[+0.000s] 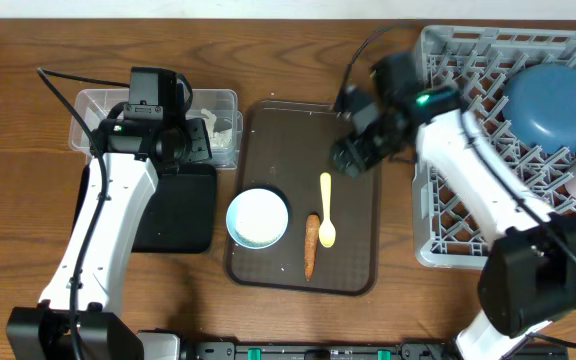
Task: Sort waste into correct bins and load items into the dishwasher rack
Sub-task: 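Reach the right gripper to the yellow spoon and grasp it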
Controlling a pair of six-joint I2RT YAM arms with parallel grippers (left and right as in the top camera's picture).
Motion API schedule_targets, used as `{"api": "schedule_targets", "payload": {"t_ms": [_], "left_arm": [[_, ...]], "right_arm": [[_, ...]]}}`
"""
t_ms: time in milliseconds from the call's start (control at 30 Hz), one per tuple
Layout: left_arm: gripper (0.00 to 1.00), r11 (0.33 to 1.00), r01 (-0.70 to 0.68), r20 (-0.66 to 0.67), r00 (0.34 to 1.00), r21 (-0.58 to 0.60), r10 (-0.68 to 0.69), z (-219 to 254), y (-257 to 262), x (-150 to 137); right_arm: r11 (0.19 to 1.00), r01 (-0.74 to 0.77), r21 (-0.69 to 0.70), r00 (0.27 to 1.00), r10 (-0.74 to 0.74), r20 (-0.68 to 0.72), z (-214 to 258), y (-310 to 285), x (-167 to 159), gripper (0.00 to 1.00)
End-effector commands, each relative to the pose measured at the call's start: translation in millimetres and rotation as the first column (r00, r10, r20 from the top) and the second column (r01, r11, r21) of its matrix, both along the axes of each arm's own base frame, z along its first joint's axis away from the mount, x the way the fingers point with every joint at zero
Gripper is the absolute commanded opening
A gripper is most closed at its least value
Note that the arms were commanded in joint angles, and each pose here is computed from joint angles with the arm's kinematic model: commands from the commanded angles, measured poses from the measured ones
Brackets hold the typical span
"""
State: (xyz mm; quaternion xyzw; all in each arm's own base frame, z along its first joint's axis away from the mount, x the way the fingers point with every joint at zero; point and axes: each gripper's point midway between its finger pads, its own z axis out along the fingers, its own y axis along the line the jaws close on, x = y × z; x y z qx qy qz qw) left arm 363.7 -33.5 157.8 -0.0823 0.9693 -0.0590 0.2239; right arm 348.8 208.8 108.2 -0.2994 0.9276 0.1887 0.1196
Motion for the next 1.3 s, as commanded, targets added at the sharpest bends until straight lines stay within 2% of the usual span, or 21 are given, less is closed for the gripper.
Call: {"api": "schedule_targets", "payload": {"t_ms": [0, 167, 267, 400, 533, 1000, 1267], "left_arm": [[0.50, 1.000, -0.009, 0.014, 1.000, 0.005, 0.009, 5.5, 2.6, 0.8], [0.50, 1.000, -0.009, 0.014, 1.000, 0.005, 0.009, 5.5, 2.6, 0.8], [0.50, 1.000, -0.009, 0.013, 1.000, 0.005, 0.009, 5.3, 2.6, 0.5], [0.50, 1.000, -0.009, 0.003, 1.000, 0.007, 0.009, 4.2, 2.8, -1.6], [0.50, 1.000, -0.009, -0.005, 1.000, 0.007, 0.009, 3.4, 2.9, -3.3], [0.50, 1.000, -0.009, -0.005, 1.000, 0.007, 0.009, 3.4, 2.9, -3.3], [0.50, 1.000, -0.009, -0.005, 1.000, 0.007, 0.009, 3.4, 2.9, -3.3]], "right_arm": [[0.996, 0.059, -0.066, 0.996, -0.064, -0.066, -24.2, 10.1, -22.0, 0.83], [0.958, 0.171, -0.229, 0.983, -0.180, -0.021, -49.6, 8.2, -36.1, 0.84], [0.925, 0.249, -0.287, 0.967, -0.256, 0.014, -56.3, 5.6, -40.6, 0.81], [0.911, 0.299, -0.283, 0.949, -0.314, -0.008, -63.7, 10.3, -49.7, 0.70], [0.899, 0.329, -0.290, 0.936, -0.350, -0.022, -71.8, 8.8, -56.1, 0.65], [0.902, 0.327, -0.281, 0.934, -0.355, -0.050, -86.8, 9.9, -65.6, 0.64], [0.893, 0.303, -0.334, 0.934, -0.347, -0.081, -110.0, 9.7, -72.7, 0.63]]}}
